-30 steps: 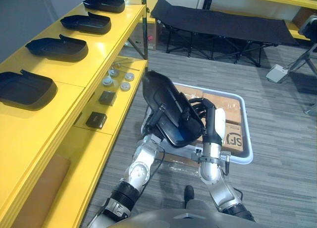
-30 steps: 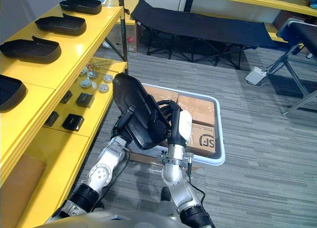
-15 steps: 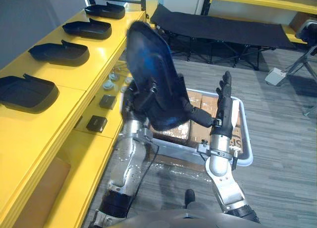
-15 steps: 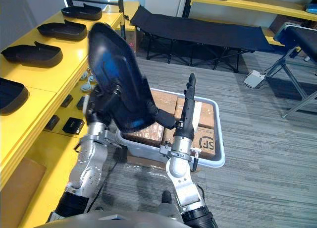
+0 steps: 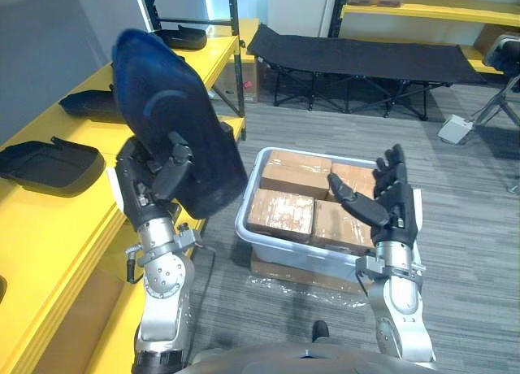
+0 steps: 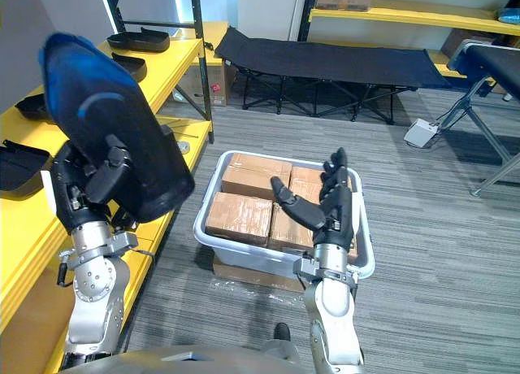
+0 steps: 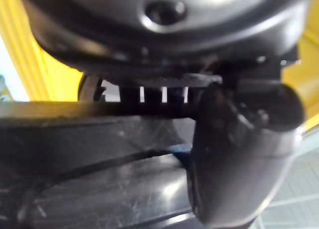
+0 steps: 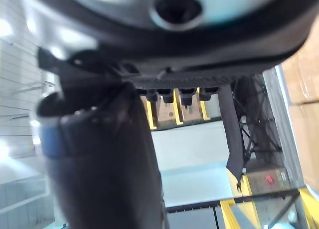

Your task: Walk over and take three plastic housings, then place them on the shelf

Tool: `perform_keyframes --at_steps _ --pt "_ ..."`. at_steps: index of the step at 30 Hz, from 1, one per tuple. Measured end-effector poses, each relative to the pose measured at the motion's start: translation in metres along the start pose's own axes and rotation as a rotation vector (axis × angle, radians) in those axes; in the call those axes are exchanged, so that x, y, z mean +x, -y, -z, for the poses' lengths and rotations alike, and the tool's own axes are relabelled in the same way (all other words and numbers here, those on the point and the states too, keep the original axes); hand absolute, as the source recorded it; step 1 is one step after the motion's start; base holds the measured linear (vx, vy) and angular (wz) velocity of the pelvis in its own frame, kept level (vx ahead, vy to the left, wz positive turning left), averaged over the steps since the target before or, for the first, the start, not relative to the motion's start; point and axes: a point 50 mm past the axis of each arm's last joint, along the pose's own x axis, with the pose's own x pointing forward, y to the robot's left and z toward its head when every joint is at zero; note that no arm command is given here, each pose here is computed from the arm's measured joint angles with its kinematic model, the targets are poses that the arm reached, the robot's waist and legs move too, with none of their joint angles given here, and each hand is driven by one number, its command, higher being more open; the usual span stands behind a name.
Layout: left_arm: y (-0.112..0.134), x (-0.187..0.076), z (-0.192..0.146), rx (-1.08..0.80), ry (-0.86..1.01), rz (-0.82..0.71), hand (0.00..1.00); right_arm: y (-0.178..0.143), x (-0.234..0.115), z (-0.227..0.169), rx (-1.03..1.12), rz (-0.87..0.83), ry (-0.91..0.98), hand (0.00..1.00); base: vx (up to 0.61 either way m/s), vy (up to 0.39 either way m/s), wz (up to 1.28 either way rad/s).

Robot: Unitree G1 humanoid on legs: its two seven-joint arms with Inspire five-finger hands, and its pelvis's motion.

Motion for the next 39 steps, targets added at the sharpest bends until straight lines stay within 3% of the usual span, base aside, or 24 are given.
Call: perform_keyframes --at_steps 8,18,26,32,39 --pt "-0.032 -0.005 -0.012 -0.029 0.011 -0.079 0.00 -0.013 0.005 0.005 0.031 -0.079 -0.019 1.00 0.00 0.001 0.29" --pt "-0.073 -0.018 -0.031 -0.142 0.053 -0.155 0.00 -0.044 0.026 0.017 -0.114 -0.194 -0.059 1.00 -0.01 -0.001 0.42" --pt "-0.078 -0.029 -0.025 -0.195 -0.005 -0.162 0.00 -0.049 0.032 0.015 -0.148 -0.283 -0.055 1.00 -0.03 0.008 0.11" --pt "-0.067 -0.028 -0.017 -0.168 -0.063 -0.072 0.00 -0.027 0.028 0.022 -0.181 -0.212 -0.095 1.00 -0.02 0.053 0.99" --pt "-0.071 -0.031 -0.018 -0.131 -0.066 -0.059 0.00 -0.035 0.024 0.026 -0.160 -0.258 -0.109 1.00 -0.01 0.049 0.38"
